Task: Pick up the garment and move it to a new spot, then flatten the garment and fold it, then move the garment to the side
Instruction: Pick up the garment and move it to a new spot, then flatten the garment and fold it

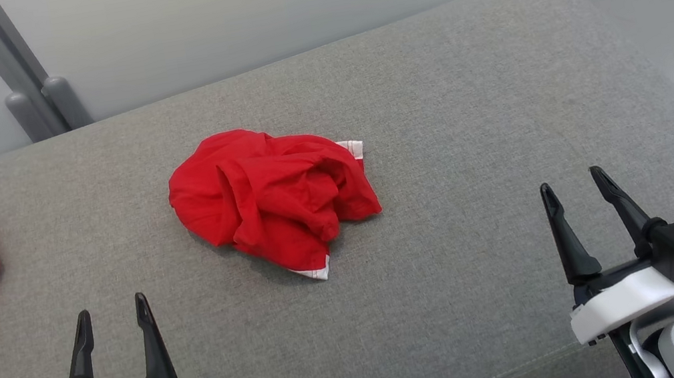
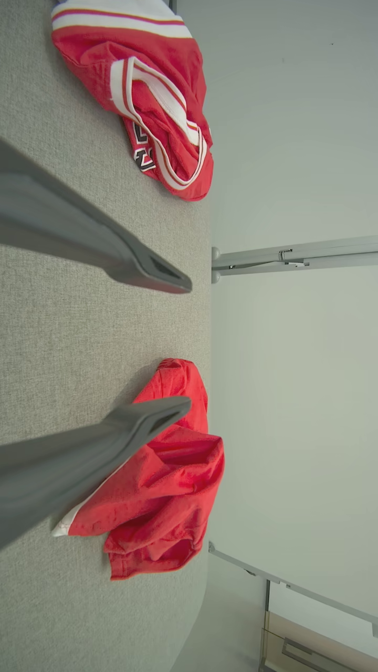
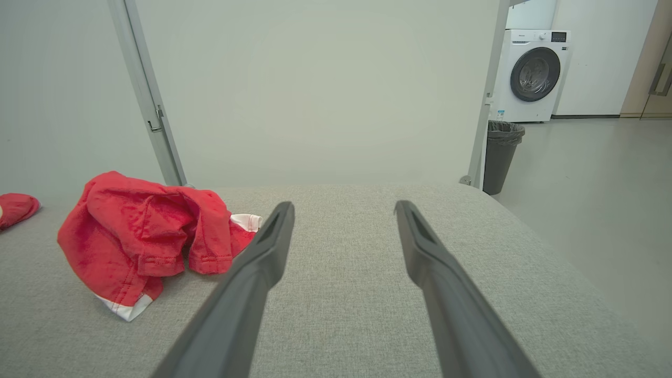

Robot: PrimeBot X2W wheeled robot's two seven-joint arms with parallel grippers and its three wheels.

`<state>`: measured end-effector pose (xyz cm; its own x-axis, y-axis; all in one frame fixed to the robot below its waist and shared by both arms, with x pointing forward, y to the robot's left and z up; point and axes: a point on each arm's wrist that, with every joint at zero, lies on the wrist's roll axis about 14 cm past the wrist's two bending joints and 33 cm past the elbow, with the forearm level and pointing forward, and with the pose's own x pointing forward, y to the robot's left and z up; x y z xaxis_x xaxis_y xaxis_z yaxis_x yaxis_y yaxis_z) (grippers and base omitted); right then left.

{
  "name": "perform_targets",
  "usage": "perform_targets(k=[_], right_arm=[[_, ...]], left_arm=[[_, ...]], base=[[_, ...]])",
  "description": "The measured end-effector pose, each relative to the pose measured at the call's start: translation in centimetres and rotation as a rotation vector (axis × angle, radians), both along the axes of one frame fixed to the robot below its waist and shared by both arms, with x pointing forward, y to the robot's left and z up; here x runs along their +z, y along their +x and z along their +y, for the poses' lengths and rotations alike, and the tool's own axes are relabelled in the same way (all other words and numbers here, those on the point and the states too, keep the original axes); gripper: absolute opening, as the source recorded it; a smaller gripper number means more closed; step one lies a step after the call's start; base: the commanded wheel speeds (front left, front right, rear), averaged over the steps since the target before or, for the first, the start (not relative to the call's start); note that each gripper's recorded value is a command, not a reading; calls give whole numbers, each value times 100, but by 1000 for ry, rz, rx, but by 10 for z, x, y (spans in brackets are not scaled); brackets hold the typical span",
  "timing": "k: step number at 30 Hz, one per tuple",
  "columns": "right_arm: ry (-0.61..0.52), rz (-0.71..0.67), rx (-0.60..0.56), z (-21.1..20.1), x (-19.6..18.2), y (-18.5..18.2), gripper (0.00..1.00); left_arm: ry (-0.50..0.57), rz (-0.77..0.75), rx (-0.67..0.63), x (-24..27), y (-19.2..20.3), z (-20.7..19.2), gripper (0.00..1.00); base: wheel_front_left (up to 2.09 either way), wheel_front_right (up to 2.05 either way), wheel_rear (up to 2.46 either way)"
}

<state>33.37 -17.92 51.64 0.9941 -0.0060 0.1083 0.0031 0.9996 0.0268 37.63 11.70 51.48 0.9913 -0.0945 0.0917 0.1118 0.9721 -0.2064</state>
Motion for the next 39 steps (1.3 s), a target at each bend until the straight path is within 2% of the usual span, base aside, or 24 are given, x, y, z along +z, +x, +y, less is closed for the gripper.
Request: perform_targets(k=[19,30,39], right_arm=[[-1,6,53,13,-2,5,100],[-5,107,267,71,-35,12,100],[-61,182,448,120,-61,34,100]], left_arm=[[27,-10,-13,1,-11,-2,100],[26,2,-42,-4,-25,-5,100],[24,-50,-35,12,-20,-1,100]], base=[[0,0,0],[0,0,0],[0,0,0]])
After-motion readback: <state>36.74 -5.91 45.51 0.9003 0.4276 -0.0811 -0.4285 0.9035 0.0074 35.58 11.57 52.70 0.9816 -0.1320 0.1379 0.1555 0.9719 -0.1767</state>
